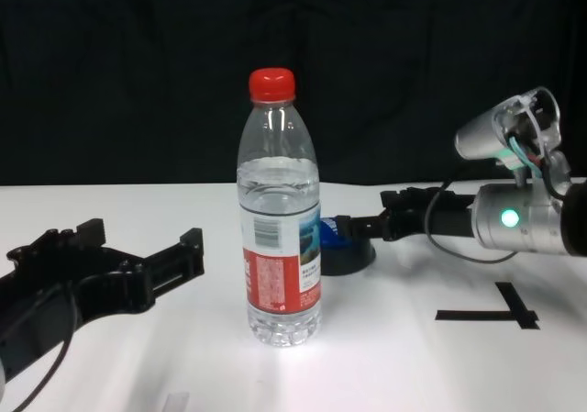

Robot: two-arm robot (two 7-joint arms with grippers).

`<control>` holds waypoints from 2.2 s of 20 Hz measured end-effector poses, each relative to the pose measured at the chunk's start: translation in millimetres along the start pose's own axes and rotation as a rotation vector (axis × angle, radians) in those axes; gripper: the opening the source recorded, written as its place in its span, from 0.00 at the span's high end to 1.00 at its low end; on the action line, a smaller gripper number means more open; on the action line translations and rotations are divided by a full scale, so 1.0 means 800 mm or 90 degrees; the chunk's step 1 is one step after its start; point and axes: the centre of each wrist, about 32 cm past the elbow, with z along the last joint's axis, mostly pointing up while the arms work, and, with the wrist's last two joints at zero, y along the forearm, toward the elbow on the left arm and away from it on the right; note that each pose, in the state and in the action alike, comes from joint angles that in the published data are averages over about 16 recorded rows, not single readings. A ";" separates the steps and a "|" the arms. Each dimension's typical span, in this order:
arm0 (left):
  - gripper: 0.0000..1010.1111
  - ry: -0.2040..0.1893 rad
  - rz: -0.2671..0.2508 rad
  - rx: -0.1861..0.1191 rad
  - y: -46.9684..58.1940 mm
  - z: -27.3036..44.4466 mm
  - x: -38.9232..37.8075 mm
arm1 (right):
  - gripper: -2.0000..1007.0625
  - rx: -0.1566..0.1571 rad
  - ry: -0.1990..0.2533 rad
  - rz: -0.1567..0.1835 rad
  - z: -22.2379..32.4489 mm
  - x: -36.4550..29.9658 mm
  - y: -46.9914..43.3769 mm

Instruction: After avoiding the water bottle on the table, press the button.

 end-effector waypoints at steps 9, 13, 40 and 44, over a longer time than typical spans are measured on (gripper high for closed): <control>0.01 0.000 0.000 0.000 0.000 0.0000 0.0000 | 0.00 0.002 0.012 -0.004 -0.0037 0.0000 -0.005; 0.01 0.000 0.000 0.000 0.000 0.0000 0.0000 | 0.00 0.019 0.027 -0.014 -0.0033 0.0009 -0.008; 0.01 0.000 0.000 0.000 0.000 0.0000 0.0000 | 0.00 0.121 0.075 -0.061 0.0024 -0.0064 -0.055; 0.01 0.000 0.000 0.000 0.000 0.0000 0.0000 | 0.00 0.138 0.078 -0.067 0.0047 -0.0123 -0.071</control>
